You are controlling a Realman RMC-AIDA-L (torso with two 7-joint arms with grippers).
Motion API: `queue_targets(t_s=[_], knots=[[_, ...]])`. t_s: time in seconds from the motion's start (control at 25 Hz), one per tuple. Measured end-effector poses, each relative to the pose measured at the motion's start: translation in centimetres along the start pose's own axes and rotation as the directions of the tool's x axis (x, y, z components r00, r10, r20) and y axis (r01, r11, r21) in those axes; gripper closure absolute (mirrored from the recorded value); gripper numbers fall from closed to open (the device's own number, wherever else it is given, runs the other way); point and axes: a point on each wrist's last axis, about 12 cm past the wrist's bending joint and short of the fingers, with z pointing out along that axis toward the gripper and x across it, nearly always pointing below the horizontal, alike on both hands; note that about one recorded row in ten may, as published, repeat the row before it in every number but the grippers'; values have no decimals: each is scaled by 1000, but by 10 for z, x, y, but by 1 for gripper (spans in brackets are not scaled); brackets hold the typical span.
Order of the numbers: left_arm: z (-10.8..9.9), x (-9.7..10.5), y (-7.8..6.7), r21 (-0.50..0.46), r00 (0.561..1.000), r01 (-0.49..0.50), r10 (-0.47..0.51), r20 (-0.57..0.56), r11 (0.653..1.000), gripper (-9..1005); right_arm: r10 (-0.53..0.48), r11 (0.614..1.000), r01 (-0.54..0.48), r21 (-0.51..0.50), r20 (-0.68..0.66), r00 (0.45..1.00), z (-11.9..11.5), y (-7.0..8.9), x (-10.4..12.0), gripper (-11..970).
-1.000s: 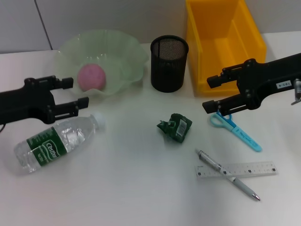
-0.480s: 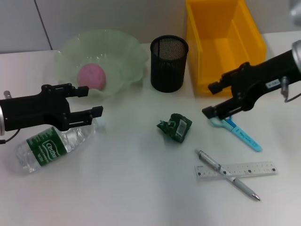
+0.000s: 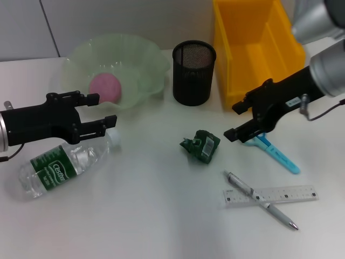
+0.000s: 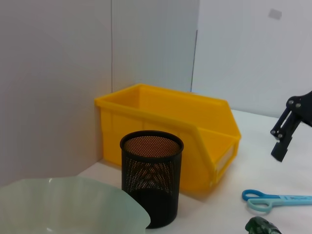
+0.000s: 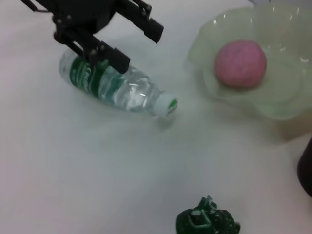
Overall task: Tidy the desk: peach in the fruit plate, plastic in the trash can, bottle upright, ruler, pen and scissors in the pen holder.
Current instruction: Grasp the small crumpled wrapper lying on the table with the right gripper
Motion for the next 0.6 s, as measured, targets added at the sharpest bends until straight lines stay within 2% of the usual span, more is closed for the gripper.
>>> queue_targets(t_s=[0.12, 0.6], knots=[[1, 0, 0, -4, 1000, 0, 0, -1, 1000, 300, -6, 1000, 6, 4, -34, 999, 13, 2, -5, 207], [4, -2, 3, -21, 1000, -7, 7, -8, 1000, 300, -46, 999, 44, -24, -95, 994, 36, 4, -20, 207]])
